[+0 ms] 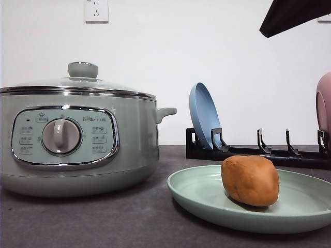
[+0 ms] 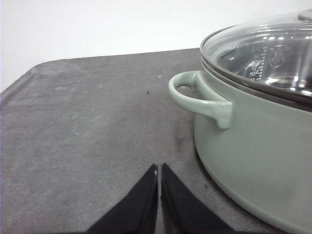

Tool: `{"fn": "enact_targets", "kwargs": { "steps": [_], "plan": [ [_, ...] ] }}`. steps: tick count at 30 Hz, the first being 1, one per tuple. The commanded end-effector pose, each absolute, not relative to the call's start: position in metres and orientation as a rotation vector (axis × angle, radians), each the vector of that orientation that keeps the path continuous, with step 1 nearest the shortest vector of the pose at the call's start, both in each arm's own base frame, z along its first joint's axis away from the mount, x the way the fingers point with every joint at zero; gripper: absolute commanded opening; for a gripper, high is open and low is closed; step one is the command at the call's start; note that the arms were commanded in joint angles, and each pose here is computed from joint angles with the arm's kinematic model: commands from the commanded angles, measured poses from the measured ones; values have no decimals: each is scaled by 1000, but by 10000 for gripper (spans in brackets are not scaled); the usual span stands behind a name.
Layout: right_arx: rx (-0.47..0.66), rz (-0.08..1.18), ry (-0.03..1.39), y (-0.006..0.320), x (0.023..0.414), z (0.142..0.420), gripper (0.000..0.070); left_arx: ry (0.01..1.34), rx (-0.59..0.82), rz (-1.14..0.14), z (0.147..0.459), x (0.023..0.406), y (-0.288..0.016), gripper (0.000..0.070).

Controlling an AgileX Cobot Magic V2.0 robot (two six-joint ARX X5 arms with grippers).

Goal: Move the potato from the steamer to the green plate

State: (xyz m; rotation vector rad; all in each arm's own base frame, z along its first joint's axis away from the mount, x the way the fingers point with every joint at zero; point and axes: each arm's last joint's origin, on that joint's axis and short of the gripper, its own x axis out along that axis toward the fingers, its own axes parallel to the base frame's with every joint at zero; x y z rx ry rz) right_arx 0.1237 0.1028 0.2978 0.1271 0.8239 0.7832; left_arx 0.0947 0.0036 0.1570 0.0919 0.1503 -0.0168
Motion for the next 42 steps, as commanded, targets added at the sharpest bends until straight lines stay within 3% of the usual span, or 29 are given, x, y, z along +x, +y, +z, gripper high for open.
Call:
{"fn": "enact_targets", "kwargs": {
  "steps": [1,15,18,27,35,42],
  "plan": [
    [118,801,798,105,124,303,0,176,80,-13,149,96,4,2],
    [114,801,791,104,123,303,0,176,80,-13,149,96,4,2],
    [61,758,700,97,126,308,0,176,80,-13,149,96,4,2],
    [53,469,347,44,123,322,0,176,80,-13,149,96,4,2],
    [17,199,98,7,104,290,0,176,80,-13,149,96,4,2],
    [1,110,-48,-2,97,242,0,176,80,-13,149,96,4,2]
  ]
}}
